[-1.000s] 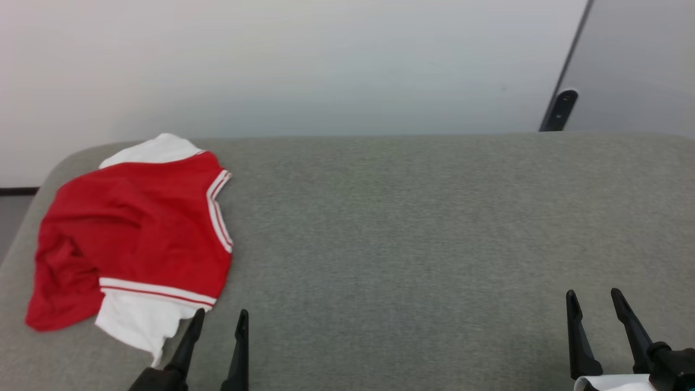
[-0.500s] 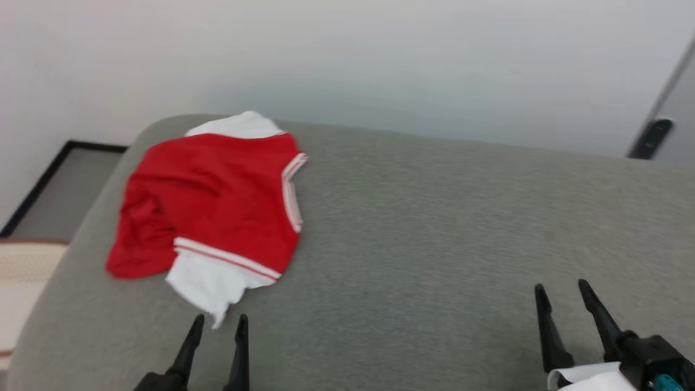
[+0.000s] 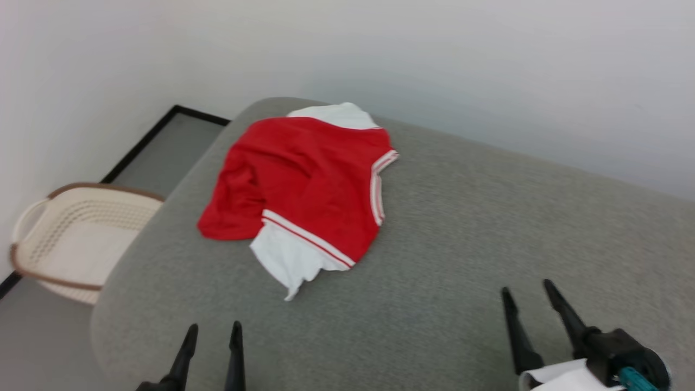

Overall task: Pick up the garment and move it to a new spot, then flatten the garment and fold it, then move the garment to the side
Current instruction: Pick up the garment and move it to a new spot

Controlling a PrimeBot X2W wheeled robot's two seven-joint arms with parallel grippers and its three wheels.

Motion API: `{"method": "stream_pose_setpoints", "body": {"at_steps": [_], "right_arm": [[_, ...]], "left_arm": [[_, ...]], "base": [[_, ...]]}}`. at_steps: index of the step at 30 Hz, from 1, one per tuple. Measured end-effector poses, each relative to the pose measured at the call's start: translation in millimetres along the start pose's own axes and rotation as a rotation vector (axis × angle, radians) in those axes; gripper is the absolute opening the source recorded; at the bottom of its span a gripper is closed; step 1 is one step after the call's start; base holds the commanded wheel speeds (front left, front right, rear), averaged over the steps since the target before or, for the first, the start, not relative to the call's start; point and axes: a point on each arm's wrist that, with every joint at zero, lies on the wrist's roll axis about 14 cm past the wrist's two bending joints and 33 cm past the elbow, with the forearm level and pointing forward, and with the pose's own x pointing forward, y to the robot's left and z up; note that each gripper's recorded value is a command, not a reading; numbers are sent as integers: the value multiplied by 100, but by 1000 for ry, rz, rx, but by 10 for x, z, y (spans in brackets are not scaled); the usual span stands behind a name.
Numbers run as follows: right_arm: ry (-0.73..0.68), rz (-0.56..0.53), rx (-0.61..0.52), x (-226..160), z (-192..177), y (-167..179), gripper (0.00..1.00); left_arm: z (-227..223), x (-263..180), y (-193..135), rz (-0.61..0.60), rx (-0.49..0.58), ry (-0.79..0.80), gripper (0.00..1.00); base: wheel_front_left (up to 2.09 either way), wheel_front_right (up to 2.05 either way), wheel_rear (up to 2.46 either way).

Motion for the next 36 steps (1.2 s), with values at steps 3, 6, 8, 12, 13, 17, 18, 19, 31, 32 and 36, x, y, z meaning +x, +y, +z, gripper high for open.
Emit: {"method": "stream_pose_setpoints", "body": {"at_steps": [3, 6, 8, 12, 13, 17, 18, 19, 31, 32, 36], "right_arm": [[-4, 73, 3, 117, 18, 226, 100], [-1, 123, 5, 199, 10, 374, 100], [7, 142, 8, 228, -17, 432, 100], [14, 162, 11, 265, -43, 488, 100], [17, 163, 12, 263, -54, 492, 100], [19, 167, 12, 268, -64, 502, 100], [20, 166, 12, 268, -67, 501, 100], [20, 166, 12, 267, -69, 498, 100], [-33, 136, -11, 224, 118, 409, 100], [-41, 132, -18, 229, 149, 392, 100], [-73, 109, -44, 248, 258, 289, 100]], "left_arm": [[-2, -108, 149, 60, -4, 2, 100], [38, -157, 248, 102, -10, -9, 100], [26, -199, 290, 124, -11, -3, 100], [45, -212, 309, 140, -14, -7, 100], [43, -220, 306, 140, -15, -6, 100], [39, -237, 307, 147, -18, -4, 100], [39, -236, 305, 146, -19, -4, 100], [41, -231, 301, 145, -23, -5, 100], [964, 598, 6, -81, 27, -284, 100], [1091, 718, -17, -98, 33, -315, 100], [1546, 1230, -139, -162, 33, -386, 100]], "base": [[0, 0, 0], [0, 0, 0], [0, 0, 0], [0, 0, 0], [0, 0, 0], [0, 0, 0], [0, 0, 0], [0, 0, 0], [0, 0, 0], [0, 0, 0], [0, 0, 0]]}}
